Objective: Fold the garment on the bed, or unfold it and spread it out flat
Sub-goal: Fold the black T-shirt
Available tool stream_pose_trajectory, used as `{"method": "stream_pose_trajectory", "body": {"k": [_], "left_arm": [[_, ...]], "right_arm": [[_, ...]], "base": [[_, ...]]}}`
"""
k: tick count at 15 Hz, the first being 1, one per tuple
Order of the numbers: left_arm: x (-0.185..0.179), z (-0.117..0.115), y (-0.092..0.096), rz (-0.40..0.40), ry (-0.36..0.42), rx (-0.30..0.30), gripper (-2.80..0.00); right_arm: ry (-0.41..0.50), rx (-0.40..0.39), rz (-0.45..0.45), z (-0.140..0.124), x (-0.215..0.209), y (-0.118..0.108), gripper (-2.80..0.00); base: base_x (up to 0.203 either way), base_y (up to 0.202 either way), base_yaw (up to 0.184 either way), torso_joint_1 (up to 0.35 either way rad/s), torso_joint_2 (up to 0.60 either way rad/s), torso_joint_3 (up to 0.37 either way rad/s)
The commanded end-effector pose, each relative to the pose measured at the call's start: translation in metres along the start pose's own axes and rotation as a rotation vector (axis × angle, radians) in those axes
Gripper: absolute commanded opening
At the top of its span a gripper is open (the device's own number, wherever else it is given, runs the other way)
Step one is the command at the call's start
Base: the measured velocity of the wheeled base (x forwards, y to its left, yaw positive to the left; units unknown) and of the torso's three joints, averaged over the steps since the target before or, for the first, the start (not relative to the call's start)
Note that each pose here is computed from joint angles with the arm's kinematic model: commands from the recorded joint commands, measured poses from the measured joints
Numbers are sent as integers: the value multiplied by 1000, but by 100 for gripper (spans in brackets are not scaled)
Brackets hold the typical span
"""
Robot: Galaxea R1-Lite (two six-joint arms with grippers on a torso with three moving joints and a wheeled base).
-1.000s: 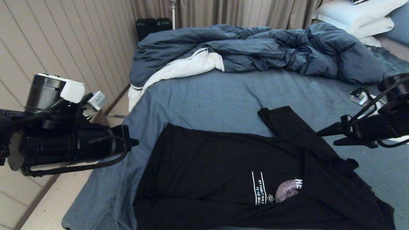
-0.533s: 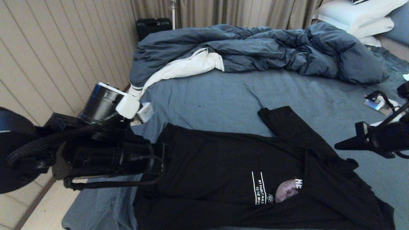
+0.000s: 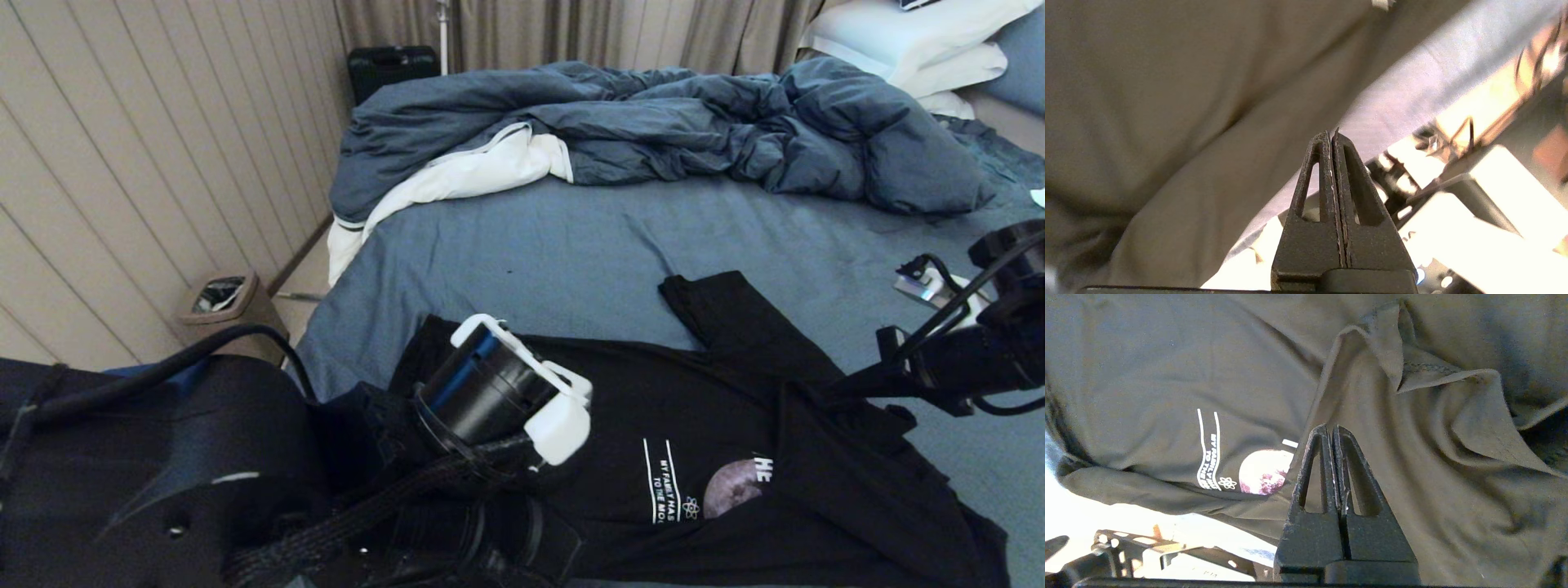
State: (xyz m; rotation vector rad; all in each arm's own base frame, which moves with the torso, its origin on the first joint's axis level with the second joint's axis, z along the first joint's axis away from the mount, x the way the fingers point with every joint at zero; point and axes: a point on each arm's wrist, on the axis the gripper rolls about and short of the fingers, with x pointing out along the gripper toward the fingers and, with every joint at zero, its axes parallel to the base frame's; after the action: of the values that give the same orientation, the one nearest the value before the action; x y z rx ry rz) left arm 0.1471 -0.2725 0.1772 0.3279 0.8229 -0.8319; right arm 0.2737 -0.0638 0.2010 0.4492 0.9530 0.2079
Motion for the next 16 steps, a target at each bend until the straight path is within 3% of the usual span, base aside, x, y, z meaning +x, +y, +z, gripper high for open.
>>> {"method": "stream_pose_trajectory", "body": {"k": [1, 6, 7, 11, 16], "left_arm": [[16, -2, -19, -27, 39, 83, -280], [44, -4, -65, -71, 82, 277, -280], [52, -8, -72, -57, 97, 306, 0], [78, -10, -79, 7, 74, 372, 0], [95, 0, -46, 67, 64, 319, 0]], "right_arm": [[23, 14, 15, 1, 8, -4, -280], [34, 26, 76, 3, 11, -7, -280], [31, 30, 82, 3, 11, -9, -280], [5, 55, 117, 5, 4, -20, -280], [-15, 66, 177, 4, -3, -28, -280]], "base": [[0, 0, 0, 0, 0, 0], [0, 0, 0, 0, 0, 0], [0, 0, 0, 0, 0, 0], [0, 0, 0, 0, 0, 0], [0, 0, 0, 0, 0, 0]]}}
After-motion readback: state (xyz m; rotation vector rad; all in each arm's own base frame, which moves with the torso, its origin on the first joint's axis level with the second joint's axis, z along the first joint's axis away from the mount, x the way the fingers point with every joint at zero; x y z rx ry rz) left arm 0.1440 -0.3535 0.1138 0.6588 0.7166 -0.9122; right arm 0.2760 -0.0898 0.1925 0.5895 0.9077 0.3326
